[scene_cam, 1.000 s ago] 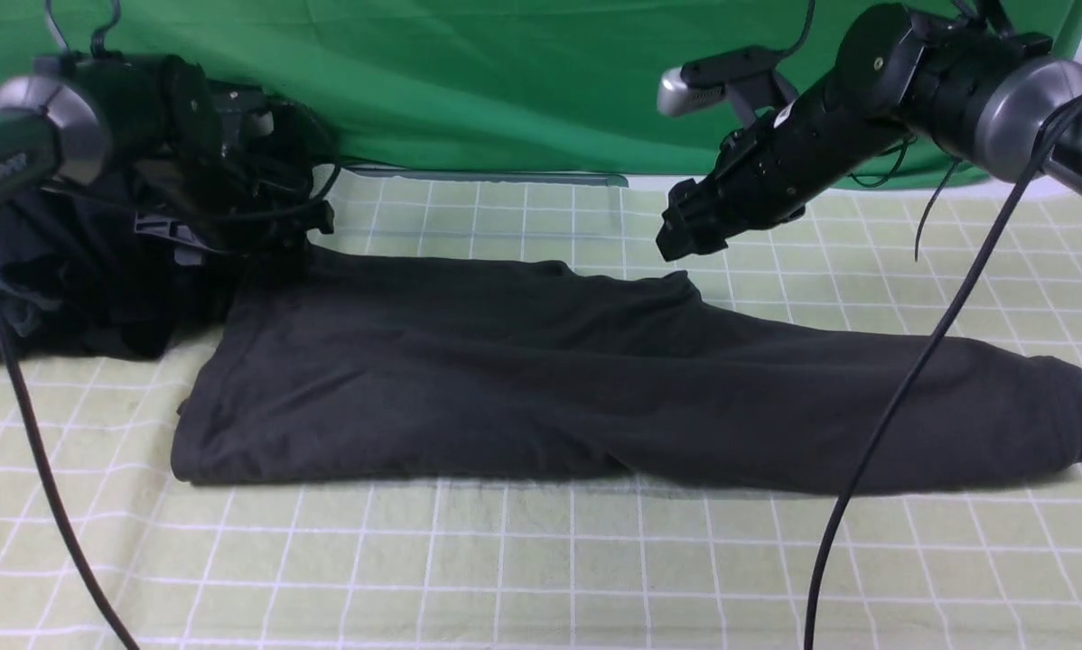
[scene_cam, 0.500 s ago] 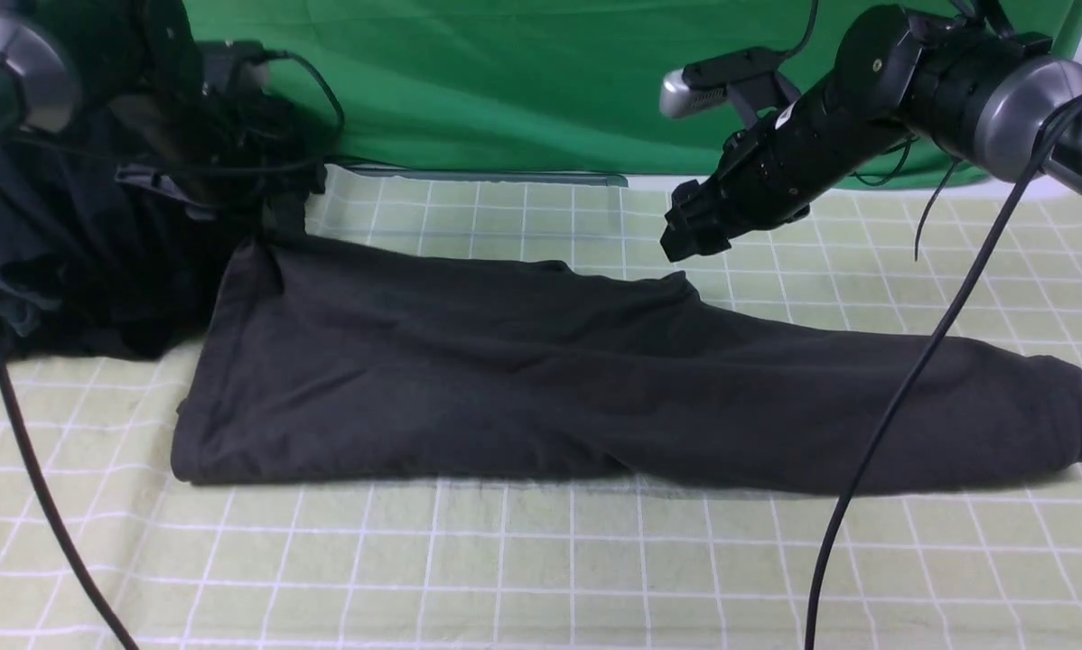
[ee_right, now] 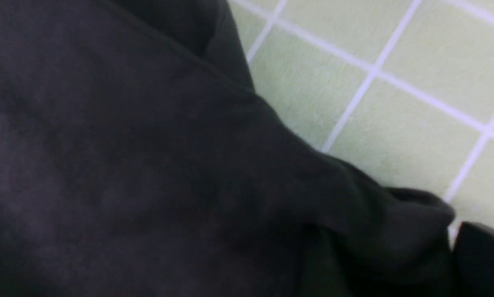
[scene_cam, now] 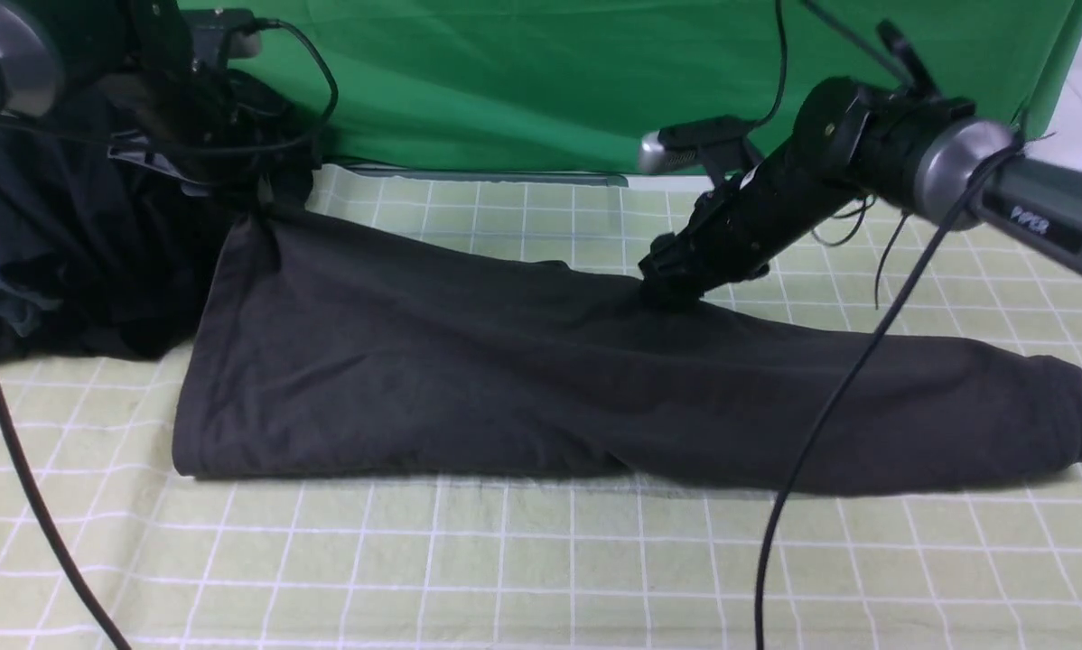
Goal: Fold a long-sleeved shirt over a green coffee tablecloth.
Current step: 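Fold the black garment in half by bringing its near edge over to the far edge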
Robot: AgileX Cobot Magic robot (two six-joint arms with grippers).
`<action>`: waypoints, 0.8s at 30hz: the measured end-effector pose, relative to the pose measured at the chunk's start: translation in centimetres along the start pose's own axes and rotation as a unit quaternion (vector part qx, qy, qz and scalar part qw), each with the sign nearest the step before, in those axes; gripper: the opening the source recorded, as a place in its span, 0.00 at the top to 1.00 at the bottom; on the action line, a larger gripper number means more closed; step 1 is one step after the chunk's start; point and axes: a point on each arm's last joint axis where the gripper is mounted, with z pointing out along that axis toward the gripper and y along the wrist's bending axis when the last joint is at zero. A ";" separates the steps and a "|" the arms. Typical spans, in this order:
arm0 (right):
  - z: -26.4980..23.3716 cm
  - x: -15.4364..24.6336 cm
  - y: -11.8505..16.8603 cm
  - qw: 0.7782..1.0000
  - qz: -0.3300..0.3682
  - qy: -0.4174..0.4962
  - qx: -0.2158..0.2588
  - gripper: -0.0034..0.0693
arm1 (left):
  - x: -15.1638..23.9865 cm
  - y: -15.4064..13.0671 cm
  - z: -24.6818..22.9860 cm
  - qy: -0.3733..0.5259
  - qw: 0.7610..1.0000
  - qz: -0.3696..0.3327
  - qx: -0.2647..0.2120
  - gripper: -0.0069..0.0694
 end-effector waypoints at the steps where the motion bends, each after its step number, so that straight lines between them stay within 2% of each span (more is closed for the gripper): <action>1: 0.1 -0.1 -0.1 1.000 -0.001 -0.007 0.002 0.56 | 0.0 0.0 0.0 0.002 1.000 0.000 0.000 0.89; 2: 0.1 -0.2 -0.1 1.000 -0.005 -0.011 0.004 0.67 | 0.1 0.0 0.0 0.004 1.000 0.000 0.000 0.89; 3: 0.1 -0.2 -0.1 1.000 -0.007 -0.014 0.005 0.67 | 0.1 0.0 0.0 0.004 1.000 0.000 0.000 0.89; 4: 0.0 -0.5 -0.2 0.999 -0.015 -0.027 0.009 0.83 | 0.1 0.0 0.0 0.007 1.000 -0.001 0.000 0.89; 5: -0.1 -0.7 -0.2 0.999 -0.016 -0.035 0.011 0.88 | 0.2 0.0 0.0 0.009 1.000 -0.001 0.000 0.89; 11: -1.1 -2.0 -0.2 0.997 -0.024 -0.072 0.019 0.94 | 0.0 0.4 -0.3 0.000 1.000 -0.007 -0.024 0.89; 16: -1.4 -2.5 -0.2 0.995 -0.024 -0.094 0.024 0.92 | -0.2 0.6 0.0 -0.015 0.999 -0.014 -0.035 0.89; 21: -0.9 -2.6 -0.5 0.993 -0.023 -0.108 0.032 0.75 | 0.3 0.7 1.9 0.003 0.999 -0.012 -0.038 0.87; 23: -0.6 -2.6 -0.6 0.992 -0.025 -0.114 0.037 0.61 | 0.6 0.7 2.7 0.009 0.999 -0.009 -0.039 0.81; 24: -0.7 -2.6 -0.6 0.993 -0.025 -0.113 0.037 0.57 | 0.6 0.7 2.7 0.010 0.999 -0.009 -0.039 0.77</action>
